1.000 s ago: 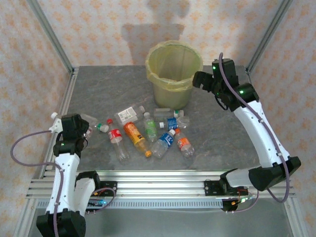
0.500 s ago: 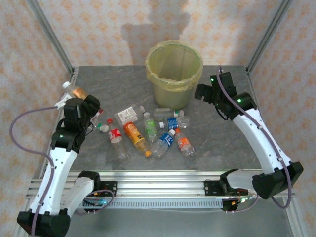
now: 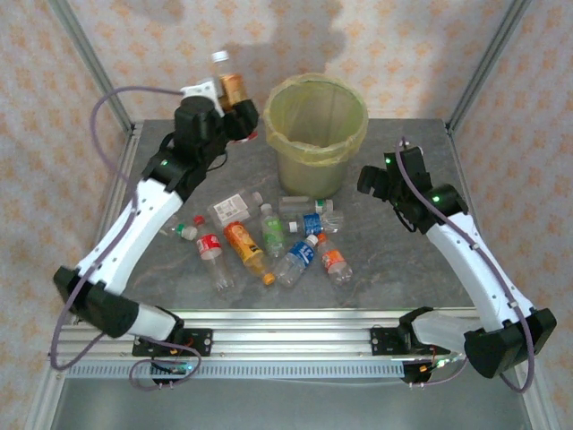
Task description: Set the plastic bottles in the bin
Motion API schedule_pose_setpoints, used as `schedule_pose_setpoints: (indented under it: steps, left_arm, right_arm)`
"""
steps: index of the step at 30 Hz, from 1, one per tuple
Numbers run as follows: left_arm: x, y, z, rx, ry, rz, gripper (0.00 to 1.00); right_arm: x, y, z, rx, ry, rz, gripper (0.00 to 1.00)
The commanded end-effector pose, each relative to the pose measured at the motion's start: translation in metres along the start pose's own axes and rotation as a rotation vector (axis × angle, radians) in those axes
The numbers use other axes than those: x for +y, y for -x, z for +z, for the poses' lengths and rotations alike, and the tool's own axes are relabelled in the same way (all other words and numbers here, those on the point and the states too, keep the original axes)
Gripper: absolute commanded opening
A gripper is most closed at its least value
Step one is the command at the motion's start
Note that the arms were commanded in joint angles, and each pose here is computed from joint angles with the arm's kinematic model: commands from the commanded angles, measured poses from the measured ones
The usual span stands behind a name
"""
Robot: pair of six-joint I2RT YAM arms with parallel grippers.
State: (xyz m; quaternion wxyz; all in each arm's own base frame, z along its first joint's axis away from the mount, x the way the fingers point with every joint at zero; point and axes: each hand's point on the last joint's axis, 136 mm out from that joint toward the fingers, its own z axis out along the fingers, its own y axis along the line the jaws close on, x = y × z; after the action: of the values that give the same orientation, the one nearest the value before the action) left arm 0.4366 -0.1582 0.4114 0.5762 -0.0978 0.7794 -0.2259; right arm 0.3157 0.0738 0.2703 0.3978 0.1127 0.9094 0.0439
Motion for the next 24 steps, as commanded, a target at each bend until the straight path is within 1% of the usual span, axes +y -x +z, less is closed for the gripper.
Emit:
schedule_pose_setpoints:
  steps: [1, 7, 10, 12, 15, 18, 24]
  left_arm:
    - [-0.038, 0.017, 0.018, -0.029, -0.097, 0.146, 0.59]
    - [-0.075, 0.02, 0.064, -0.009, -0.212, 0.256, 0.6]
    - [-0.089, 0.009, 0.082, 0.046, -0.26, 0.304, 0.62]
    - [-0.092, -0.009, 0.101, 0.113, -0.28, 0.34, 0.63]
    - [-0.098, -0.028, 0.114, 0.179, -0.323, 0.414, 0.65]
    - [-0.097, -0.043, 0.127, 0.222, -0.346, 0.466, 0.66]
    - [-0.092, -0.075, 0.14, 0.31, -0.376, 0.522, 0.66]
  right_arm:
    - [-0.004, -0.002, 0.0, -0.013, -0.007, 0.027, 0.99]
    - [-0.003, -0.01, 0.0, -0.001, 0.018, 0.051, 0.99]
    - [-0.007, -0.013, -0.002, -0.004, 0.012, 0.058, 0.99]
    - [-0.009, -0.015, -0.004, -0.007, 0.008, 0.062, 0.99]
    - [-0.012, -0.017, -0.007, -0.008, 0.003, 0.068, 0.99]
    - [-0.014, -0.018, -0.009, -0.009, 0.001, 0.071, 0.99]
    - [-0.013, -0.018, -0.008, -0.001, 0.005, 0.085, 0.99]
